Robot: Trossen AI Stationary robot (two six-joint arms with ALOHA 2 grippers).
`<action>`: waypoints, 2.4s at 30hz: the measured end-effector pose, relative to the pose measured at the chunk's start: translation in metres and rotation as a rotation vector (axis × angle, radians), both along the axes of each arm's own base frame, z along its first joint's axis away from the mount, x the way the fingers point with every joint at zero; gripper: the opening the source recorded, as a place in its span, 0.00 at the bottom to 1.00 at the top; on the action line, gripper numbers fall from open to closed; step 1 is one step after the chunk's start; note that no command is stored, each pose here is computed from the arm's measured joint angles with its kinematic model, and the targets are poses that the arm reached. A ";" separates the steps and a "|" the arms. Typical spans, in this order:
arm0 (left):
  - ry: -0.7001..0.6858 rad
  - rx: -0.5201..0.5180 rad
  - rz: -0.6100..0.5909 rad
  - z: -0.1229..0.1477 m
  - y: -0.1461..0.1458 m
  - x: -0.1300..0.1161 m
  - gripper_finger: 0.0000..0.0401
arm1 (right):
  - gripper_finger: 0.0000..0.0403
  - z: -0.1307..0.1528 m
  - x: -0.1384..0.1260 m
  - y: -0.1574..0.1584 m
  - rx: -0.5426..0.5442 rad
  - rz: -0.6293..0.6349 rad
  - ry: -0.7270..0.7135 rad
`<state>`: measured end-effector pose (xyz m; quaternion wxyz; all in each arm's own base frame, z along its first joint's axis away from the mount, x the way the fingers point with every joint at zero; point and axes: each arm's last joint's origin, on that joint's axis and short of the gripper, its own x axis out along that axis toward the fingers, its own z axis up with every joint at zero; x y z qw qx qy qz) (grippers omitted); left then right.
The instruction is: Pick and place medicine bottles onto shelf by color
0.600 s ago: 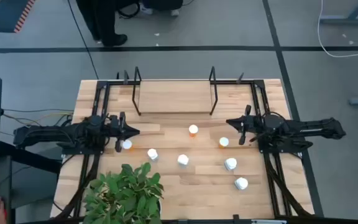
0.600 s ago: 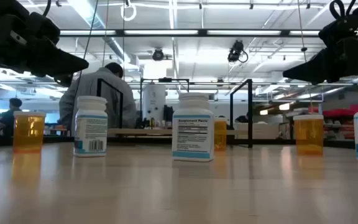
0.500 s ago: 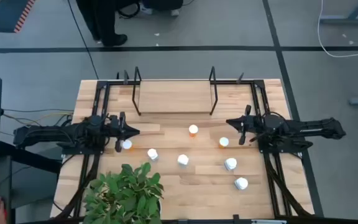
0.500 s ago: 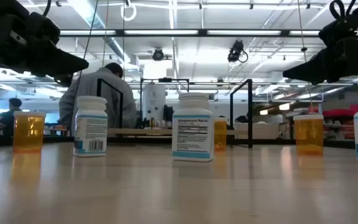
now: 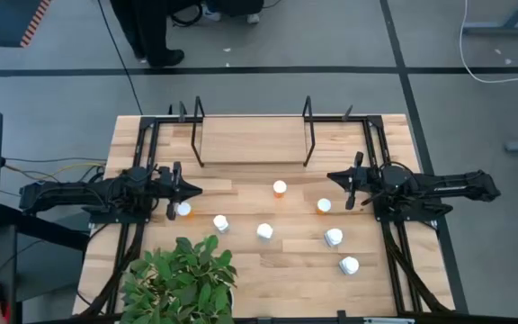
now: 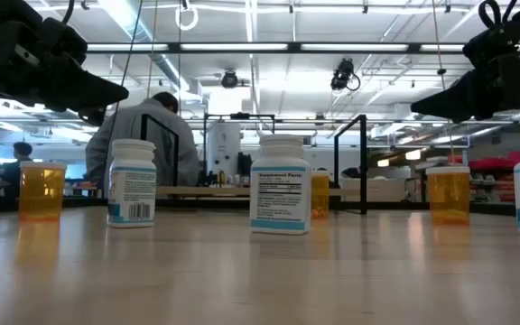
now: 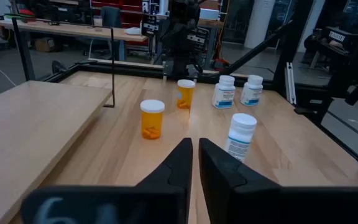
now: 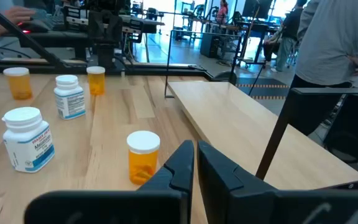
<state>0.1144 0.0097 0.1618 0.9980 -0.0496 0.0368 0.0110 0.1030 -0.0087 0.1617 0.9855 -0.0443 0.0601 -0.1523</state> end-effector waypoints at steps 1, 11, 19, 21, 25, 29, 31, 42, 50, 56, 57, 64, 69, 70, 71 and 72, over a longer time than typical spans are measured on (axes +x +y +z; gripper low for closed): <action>0.000 -0.001 0.000 0.000 0.000 0.000 0.09 | 0.07 0.000 0.000 0.000 0.000 0.000 0.000; 0.000 -0.001 0.000 0.000 0.000 0.000 0.08 | 0.07 0.000 0.000 0.000 0.000 0.000 0.000; 0.000 -0.001 0.000 0.000 0.000 0.000 0.08 | 0.07 0.000 0.000 0.000 0.000 0.000 0.000; 0.000 0.000 -0.001 0.000 0.000 0.000 0.09 | 0.07 0.000 0.000 0.000 0.000 0.000 0.000; 0.000 0.000 0.000 0.000 0.000 0.000 0.10 | 0.07 0.000 0.000 0.000 0.000 0.000 0.000; -0.001 0.000 0.000 0.000 0.000 0.000 0.10 | 0.07 0.000 0.000 0.000 0.000 0.000 0.000; 0.000 -0.001 -0.001 0.000 0.000 0.000 0.09 | 0.07 0.000 0.000 0.000 0.000 0.000 0.000; -0.001 -0.001 -0.001 0.000 0.000 0.000 0.09 | 0.07 0.000 0.000 0.000 0.000 0.000 0.000; -0.020 -0.073 0.005 0.002 0.000 0.000 0.09 | 0.07 0.000 0.000 0.000 -0.018 -0.005 0.005; -0.099 -0.015 0.076 0.009 0.002 0.000 0.07 | 0.07 0.000 0.000 0.000 -0.039 -0.003 0.012; -0.124 -0.002 0.101 0.012 0.003 0.000 0.08 | 0.07 0.000 0.000 0.000 -0.036 -0.003 0.012; -0.235 0.042 0.239 0.023 0.009 -0.002 0.28 | 0.07 0.001 0.000 0.000 -0.065 0.005 0.013; -0.251 0.024 0.277 0.024 0.013 -0.003 0.54 | 0.07 0.007 0.001 0.000 0.080 -0.005 -0.102; -0.262 0.042 0.290 0.026 0.015 -0.004 0.59 | 0.07 0.008 0.001 0.000 0.105 -0.006 -0.118; -0.272 0.054 0.312 0.030 0.016 -0.004 0.64 | 0.07 0.010 0.001 0.000 0.106 -0.007 -0.139; -0.287 0.060 0.337 0.036 0.018 -0.005 0.67 | 0.07 0.013 0.001 -0.001 0.088 -0.016 -0.162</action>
